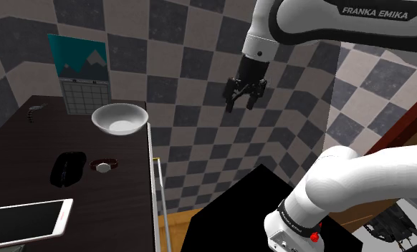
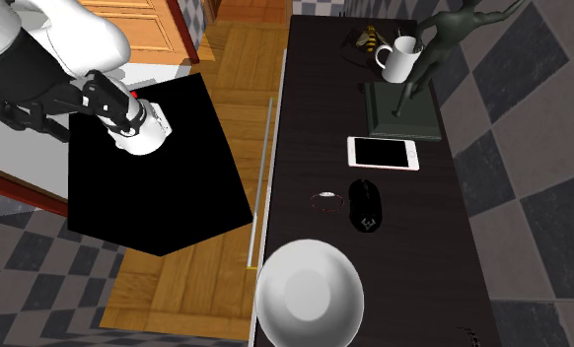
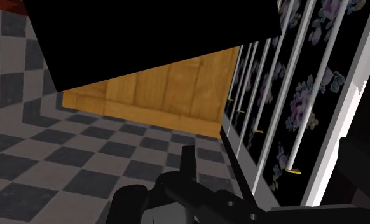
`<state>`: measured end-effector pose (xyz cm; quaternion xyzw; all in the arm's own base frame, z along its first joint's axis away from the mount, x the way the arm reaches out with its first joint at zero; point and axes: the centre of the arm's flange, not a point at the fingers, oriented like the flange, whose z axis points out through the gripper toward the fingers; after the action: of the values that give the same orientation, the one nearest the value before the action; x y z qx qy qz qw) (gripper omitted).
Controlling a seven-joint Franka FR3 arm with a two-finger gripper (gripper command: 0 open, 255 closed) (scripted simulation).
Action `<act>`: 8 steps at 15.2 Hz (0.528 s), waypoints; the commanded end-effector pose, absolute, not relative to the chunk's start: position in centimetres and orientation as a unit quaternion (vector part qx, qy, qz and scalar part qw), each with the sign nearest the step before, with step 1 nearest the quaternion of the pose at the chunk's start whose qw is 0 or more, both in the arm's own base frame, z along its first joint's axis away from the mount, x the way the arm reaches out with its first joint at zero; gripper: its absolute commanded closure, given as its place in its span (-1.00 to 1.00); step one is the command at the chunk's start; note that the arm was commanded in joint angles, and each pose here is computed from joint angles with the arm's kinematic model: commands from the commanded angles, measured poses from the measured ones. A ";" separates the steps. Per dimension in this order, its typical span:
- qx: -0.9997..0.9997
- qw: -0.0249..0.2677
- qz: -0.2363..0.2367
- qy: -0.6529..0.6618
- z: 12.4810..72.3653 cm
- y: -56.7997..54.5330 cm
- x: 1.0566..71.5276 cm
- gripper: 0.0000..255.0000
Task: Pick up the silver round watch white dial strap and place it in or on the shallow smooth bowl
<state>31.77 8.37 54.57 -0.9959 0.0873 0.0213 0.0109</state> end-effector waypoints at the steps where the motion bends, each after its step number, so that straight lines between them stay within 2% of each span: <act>1: -0.995 0.019 0.022 0.099 53.2 10.3 32.3 -1.00; 8: -0.989 0.045 0.024 0.136 48.7 16.9 35.6 -1.00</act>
<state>35.26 15.79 49.36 -0.9904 0.1298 0.0242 0.0404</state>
